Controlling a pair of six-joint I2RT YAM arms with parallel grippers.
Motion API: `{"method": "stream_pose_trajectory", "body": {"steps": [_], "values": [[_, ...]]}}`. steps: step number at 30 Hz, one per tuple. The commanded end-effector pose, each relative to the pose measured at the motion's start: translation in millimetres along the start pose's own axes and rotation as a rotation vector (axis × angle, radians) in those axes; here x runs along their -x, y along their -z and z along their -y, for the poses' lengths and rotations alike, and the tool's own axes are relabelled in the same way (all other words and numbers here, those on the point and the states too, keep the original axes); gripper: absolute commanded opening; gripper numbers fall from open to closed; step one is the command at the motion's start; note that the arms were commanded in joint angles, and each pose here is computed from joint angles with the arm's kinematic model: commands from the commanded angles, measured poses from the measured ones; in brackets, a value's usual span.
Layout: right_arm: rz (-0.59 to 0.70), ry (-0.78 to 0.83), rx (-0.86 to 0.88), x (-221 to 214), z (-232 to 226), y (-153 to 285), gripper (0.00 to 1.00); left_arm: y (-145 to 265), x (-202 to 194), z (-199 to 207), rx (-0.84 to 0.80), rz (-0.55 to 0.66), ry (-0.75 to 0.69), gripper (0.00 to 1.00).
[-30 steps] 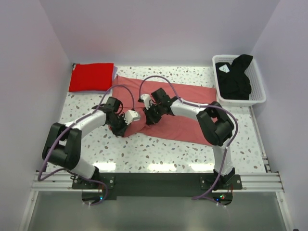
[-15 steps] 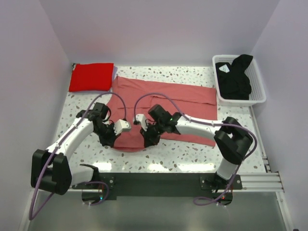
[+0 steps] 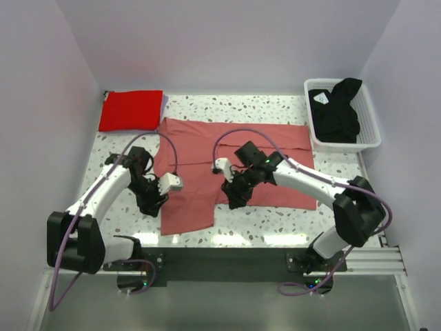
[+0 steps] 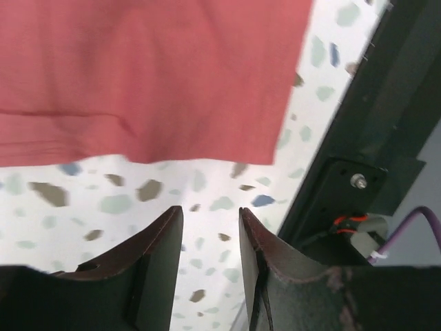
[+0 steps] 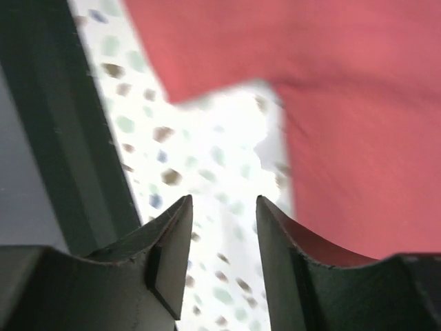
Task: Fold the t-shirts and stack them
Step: Fold the tshirt
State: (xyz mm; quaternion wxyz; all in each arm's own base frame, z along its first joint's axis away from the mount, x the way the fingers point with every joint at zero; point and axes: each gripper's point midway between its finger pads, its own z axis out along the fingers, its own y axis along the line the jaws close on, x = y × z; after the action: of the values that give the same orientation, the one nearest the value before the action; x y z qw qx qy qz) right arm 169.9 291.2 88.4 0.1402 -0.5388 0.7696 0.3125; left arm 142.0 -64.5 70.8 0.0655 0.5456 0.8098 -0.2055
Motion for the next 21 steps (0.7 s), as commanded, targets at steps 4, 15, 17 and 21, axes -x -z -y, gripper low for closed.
{"method": "stream_pose_trajectory", "body": {"steps": [4, 15, 17, 21], "values": [[-0.128, 0.01, -0.258, -60, 56, 74, 0.43, 8, 45, -78, 0.201, 0.142, 0.055, 0.42], [-0.297, -0.085, -0.496, -143, 114, 119, 0.39, -34, 32, -152, 0.313, 0.07, 0.191, 0.37], [-0.333, -0.097, -0.501, -155, 116, 122, 0.39, -38, 14, -148, 0.285, 0.026, 0.185, 0.33], [-0.346, -0.083, -0.488, -169, 115, 138, 0.41, -41, -10, -128, 0.242, -0.033, 0.16, 0.29]]}}
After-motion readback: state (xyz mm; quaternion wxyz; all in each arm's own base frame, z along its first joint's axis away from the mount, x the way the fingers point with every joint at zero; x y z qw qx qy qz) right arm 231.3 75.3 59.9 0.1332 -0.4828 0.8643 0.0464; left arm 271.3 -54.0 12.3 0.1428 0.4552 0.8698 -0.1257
